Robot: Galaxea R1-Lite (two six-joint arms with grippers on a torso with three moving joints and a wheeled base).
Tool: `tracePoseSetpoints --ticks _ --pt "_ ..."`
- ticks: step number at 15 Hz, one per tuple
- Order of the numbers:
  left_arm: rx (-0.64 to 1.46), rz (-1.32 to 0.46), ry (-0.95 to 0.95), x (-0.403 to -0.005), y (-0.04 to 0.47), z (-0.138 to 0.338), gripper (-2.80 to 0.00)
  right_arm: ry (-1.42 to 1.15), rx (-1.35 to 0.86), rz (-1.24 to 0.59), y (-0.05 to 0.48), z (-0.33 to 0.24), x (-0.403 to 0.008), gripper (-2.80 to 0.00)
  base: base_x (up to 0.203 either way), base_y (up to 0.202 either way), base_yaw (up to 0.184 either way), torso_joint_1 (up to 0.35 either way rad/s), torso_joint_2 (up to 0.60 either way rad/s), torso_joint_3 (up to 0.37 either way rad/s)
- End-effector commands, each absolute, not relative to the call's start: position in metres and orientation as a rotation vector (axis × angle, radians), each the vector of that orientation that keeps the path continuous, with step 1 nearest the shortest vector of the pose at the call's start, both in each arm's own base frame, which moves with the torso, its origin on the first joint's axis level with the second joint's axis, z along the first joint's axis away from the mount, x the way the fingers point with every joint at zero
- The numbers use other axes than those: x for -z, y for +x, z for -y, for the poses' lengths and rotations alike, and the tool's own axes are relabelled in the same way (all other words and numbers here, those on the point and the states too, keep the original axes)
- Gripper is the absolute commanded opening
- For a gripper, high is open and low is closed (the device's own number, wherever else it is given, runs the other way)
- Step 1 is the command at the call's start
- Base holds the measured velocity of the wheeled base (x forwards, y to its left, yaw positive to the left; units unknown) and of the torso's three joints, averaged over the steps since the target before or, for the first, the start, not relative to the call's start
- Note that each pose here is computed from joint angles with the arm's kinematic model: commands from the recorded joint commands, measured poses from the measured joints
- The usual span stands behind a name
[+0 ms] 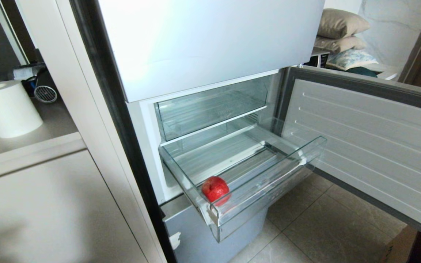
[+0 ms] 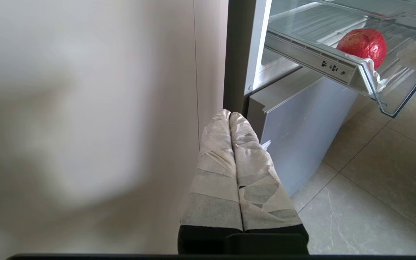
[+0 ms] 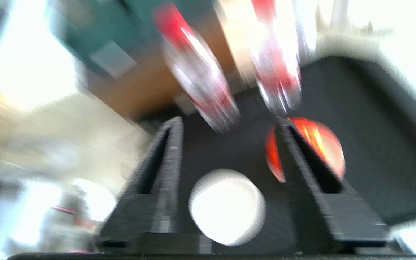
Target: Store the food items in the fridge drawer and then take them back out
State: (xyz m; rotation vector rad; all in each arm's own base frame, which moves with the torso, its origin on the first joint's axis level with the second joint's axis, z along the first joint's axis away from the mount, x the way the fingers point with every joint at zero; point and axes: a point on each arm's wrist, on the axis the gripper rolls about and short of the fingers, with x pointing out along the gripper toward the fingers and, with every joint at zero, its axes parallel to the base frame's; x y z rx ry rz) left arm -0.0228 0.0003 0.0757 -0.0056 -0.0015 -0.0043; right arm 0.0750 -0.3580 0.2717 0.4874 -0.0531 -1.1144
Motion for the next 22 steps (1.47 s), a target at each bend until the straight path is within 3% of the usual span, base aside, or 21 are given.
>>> tracePoseSetpoints --ticks 1,5,9,12,16,19,22 --pt "0.003 0.002 -0.006 -0.076 -0.023 0.000 -2.80 0.356 1.074 0.228 0.063 0.294 -0.342 -2.80 0.000 0.000 0.000 0.000 0.00 0.000" --pt "0.004 0.003 -0.006 -0.076 -0.023 0.000 -2.80 0.204 0.815 0.438 0.071 0.173 -0.415 -2.80 0.000 0.000 0.000 0.000 0.00 0.000" --pt "0.005 0.003 -0.006 -0.076 -0.023 0.000 -2.80 0.204 0.383 0.387 0.097 0.080 -0.409 -2.80 0.000 0.000 0.000 0.000 0.00 0.000" --pt "0.003 0.003 -0.006 -0.076 -0.023 0.000 -2.80 0.267 0.084 0.213 0.104 0.026 -0.382 -2.80 0.000 0.000 0.000 0.000 0.00 0.000" --pt "0.004 0.002 -0.006 -0.076 -0.023 0.000 -2.80 0.254 -0.200 -0.169 0.118 -0.036 -0.337 -2.80 0.000 0.000 0.000 0.000 0.00 0.000" --pt "0.003 0.002 -0.006 -0.076 -0.023 0.000 -2.80 0.151 -0.264 -0.452 0.167 -0.078 -0.297 -2.80 0.000 0.000 0.000 0.000 0.00 0.000" --pt "0.003 0.003 -0.006 -0.076 -0.023 0.000 -2.80 0.149 -0.442 -0.608 0.207 -0.104 -0.282 -2.80 0.000 0.000 0.000 0.000 0.00 0.000"
